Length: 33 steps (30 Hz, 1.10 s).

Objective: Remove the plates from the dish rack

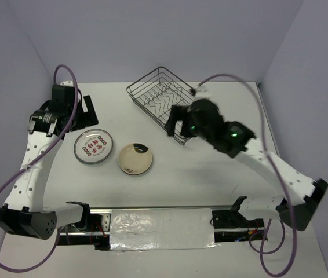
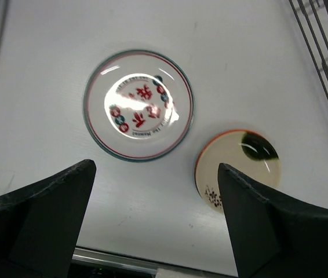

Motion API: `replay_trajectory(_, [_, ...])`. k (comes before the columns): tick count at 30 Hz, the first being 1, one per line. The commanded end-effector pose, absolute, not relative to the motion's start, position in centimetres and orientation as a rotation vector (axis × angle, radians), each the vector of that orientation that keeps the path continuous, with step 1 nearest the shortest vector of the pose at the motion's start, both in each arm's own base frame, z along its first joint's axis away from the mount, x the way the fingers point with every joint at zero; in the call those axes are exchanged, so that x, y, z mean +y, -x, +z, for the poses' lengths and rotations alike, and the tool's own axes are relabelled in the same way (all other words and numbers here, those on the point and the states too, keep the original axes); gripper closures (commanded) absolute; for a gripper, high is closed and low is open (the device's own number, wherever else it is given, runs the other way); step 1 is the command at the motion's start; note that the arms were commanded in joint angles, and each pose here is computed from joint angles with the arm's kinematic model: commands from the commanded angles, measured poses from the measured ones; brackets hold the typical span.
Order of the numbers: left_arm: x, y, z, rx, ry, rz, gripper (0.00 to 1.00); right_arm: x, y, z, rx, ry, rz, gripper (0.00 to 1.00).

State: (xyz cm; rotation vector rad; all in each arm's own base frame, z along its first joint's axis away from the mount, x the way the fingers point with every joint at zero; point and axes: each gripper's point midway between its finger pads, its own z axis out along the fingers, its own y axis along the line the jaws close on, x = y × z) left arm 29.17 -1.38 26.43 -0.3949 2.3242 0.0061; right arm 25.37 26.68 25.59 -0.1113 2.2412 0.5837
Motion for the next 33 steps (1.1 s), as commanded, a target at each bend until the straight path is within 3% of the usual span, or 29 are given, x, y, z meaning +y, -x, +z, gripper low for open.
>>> replay_trajectory(1, [2.0, -29.7, 31.1, 2.192, 0.500, 0.191, 0.00, 17.2, -27.8, 33.2, 2.059, 0.059, 0.291, 0.00])
replay_trajectory(6, [4.2, -29.2, 32.0, 2.111, 0.603, 0.319, 0.00, 8.4, -25.4, 37.5, 1.927, -0.083, 0.194, 0.00])
replay_trajectory(11, [5.1, -27.3, 31.4, 2.072, 0.666, 0.348, 0.01, 2.4, -21.1, 37.0, 1.929, -0.243, 0.012, 0.00])
replay_trajectory(13, [5.6, -26.1, 31.6, 2.044, 0.694, 0.358, 0.01, 0.8, -18.4, 37.5, 1.854, -0.293, 0.065, 0.00])
replay_trajectory(22, [7.7, -21.4, 29.5, 2.013, 0.793, 0.489, 0.00, -1.4, -15.4, 35.9, 1.864, -0.405, 0.061, 0.00])
replay_trajectory(33, [6.4, -22.8, 29.3, 2.053, 0.718, 0.409, 0.01, 1.4, -17.0, 34.9, 1.906, -0.340, 0.158, 0.00])
